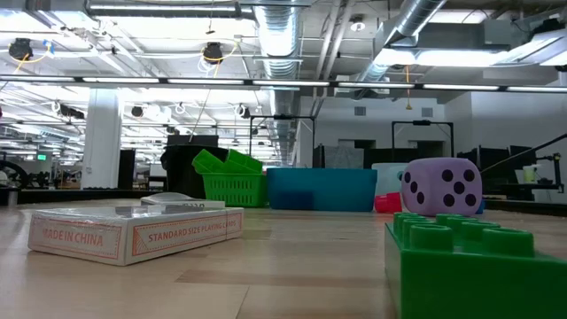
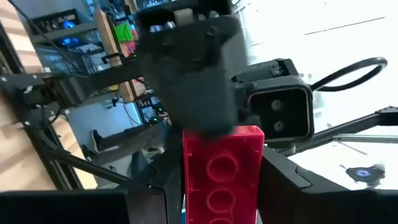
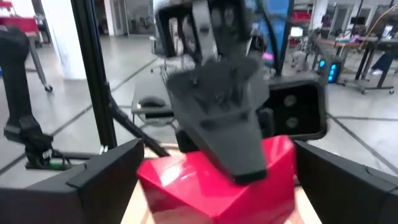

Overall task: Pick & Place Toys
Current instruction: Put the small stud red game piece into the blue bin

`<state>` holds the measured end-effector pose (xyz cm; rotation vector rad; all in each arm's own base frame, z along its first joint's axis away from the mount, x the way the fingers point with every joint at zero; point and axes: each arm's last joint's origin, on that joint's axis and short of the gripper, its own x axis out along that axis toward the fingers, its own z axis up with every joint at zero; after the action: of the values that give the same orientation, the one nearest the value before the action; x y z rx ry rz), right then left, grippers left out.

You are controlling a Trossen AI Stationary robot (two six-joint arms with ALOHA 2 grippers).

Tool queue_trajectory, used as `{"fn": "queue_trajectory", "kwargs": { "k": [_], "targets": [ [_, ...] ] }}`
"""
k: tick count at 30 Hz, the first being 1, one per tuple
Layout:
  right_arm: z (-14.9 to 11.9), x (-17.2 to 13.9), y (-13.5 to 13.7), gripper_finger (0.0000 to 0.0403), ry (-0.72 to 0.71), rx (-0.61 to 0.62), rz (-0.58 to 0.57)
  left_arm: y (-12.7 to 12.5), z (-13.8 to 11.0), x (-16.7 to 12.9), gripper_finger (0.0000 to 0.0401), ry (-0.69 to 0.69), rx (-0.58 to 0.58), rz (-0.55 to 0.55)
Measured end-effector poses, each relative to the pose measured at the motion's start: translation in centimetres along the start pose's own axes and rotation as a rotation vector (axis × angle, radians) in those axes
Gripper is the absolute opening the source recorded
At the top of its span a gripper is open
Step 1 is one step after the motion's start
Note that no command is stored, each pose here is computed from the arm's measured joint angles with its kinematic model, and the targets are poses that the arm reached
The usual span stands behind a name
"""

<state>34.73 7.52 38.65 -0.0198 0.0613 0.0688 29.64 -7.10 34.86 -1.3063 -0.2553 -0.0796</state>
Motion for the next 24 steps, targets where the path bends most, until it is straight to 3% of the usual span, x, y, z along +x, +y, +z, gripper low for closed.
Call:
{"fn": "queue_trajectory", "kwargs": {
  "k": [9, 24],
  "targets": [
    [-0.6, 0.6, 0.4, 0.0396, 0.012, -0.004, 0.008, -0.9, 1.1, -0.3, 0.0138, 0.011, -0.008, -0.05],
    [-0.3, 0.5, -0.1, 0.0395, -0.01, 0.001, -0.004, -0.8, 1.1, -0.5, 0.0138, 0.043, 0.007, -0.02]
  ]
}}
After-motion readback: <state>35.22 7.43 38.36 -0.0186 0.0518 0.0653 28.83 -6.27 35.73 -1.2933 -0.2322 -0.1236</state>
